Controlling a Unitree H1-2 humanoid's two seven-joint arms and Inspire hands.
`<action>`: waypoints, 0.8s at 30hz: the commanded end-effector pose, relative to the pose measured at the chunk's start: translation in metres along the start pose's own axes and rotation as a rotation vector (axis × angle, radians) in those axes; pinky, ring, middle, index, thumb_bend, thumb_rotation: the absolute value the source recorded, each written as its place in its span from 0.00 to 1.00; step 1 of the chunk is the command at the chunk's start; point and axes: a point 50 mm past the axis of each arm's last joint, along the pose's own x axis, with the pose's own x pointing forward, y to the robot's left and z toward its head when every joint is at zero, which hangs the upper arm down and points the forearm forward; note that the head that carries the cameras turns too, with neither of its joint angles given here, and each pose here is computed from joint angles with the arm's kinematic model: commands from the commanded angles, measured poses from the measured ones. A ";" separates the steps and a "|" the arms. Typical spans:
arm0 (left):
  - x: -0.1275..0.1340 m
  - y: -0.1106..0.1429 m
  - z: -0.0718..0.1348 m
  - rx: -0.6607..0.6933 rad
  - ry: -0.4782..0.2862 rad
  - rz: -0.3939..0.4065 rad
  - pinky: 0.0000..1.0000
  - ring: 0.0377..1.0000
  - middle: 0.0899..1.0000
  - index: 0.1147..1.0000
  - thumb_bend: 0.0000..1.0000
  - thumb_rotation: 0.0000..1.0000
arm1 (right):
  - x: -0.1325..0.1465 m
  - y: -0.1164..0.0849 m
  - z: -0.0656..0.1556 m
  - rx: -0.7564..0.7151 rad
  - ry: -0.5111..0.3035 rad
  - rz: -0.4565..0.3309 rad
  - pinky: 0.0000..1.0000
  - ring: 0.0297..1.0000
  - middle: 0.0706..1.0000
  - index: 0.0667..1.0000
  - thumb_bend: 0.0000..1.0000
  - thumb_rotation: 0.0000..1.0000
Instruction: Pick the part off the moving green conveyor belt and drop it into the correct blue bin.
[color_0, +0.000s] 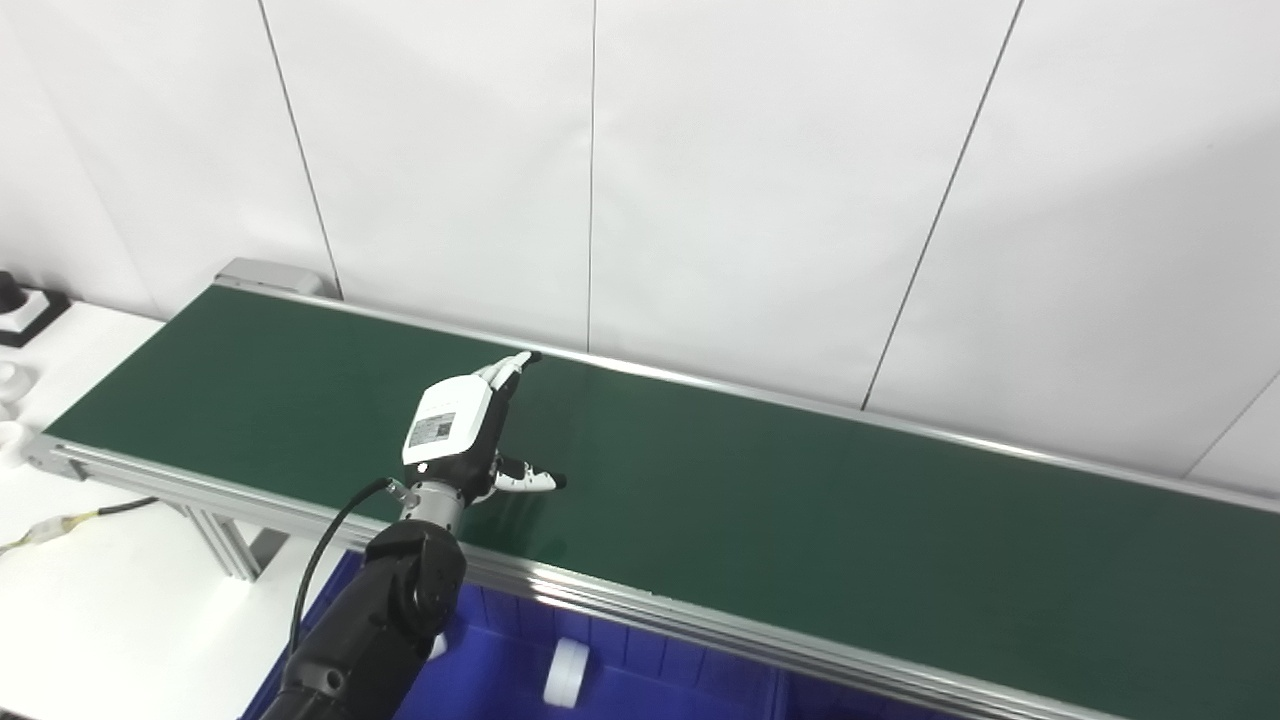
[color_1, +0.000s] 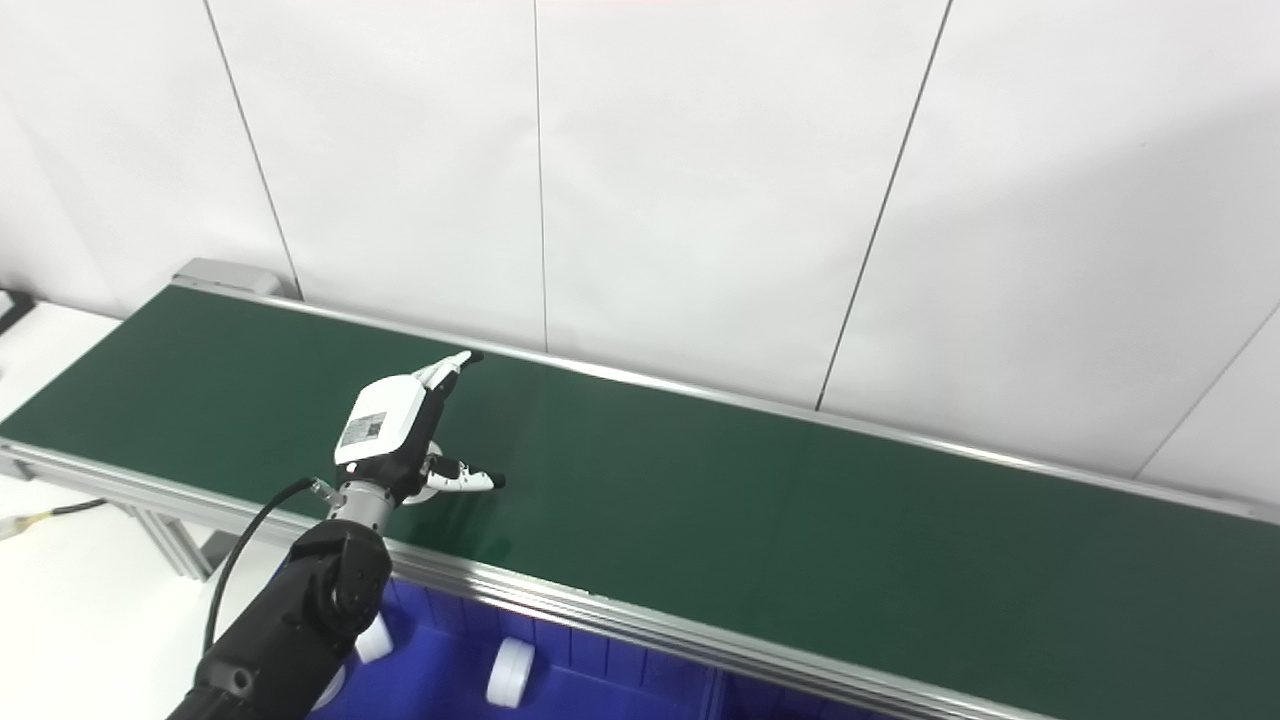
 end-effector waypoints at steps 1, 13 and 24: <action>0.021 0.021 0.004 0.027 -0.014 0.072 0.84 0.89 0.90 0.89 0.83 0.19 | 0.001 -0.009 0.007 -0.006 -0.057 -0.050 0.68 0.69 0.65 0.74 0.85 0.10; 0.020 0.006 -0.011 0.062 0.093 0.001 0.92 0.93 0.94 0.94 0.86 0.19 | -0.001 -0.008 0.009 -0.004 -0.054 -0.050 0.67 0.68 0.65 0.75 0.84 0.11; 0.020 -0.002 -0.016 0.130 0.196 -0.039 0.86 0.87 0.90 0.91 0.83 0.18 | -0.003 -0.009 0.010 -0.001 -0.058 -0.050 0.67 0.68 0.65 0.75 0.84 0.11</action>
